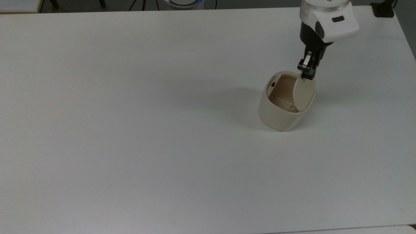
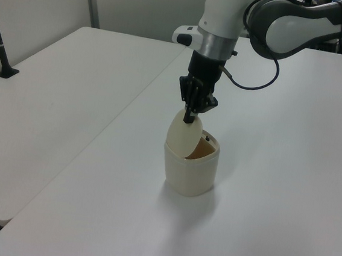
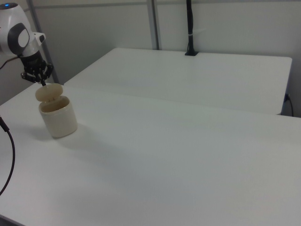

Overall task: Close the trash bin
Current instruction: 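Push the raised lid down over the bin opening with the gripper, then press the lid down onto the bin rim with the gripper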

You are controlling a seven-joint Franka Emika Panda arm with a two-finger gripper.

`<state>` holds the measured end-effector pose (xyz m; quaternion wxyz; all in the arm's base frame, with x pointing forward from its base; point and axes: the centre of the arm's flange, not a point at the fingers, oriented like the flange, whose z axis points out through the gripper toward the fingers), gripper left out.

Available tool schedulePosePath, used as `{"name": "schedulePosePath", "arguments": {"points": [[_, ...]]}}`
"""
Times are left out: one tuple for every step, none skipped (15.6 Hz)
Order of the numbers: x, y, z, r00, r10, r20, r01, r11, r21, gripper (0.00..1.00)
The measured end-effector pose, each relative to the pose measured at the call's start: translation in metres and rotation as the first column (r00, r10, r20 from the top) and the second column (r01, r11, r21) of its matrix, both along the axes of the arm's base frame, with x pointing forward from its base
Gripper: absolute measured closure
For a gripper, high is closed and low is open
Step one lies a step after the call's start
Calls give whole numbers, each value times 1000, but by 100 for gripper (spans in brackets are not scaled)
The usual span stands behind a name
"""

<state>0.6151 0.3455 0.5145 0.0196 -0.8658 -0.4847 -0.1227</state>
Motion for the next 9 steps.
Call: {"name": "schedulePosePath", "arguments": {"points": [[-1,-2,-2,1000,-1,-14,1,1000,-8,99],[-2,-3,-6,999,-2,-33,1,1000,-19,99],[-3,-5,-11,999,-2,-50,1,1000,-28,99],[-4,-6,-19,998,-4,-66,2,999,-36,99],[-4,-7,-27,997,-6,-81,3,999,-44,99],[-4,-10,-37,995,-10,-97,4,999,-54,99],[-4,-12,-47,993,-14,-113,7,998,-63,99],[-4,-14,-56,992,-16,-127,7,997,-71,99],[-4,-16,-64,990,-18,-139,7,997,-79,99]]}}
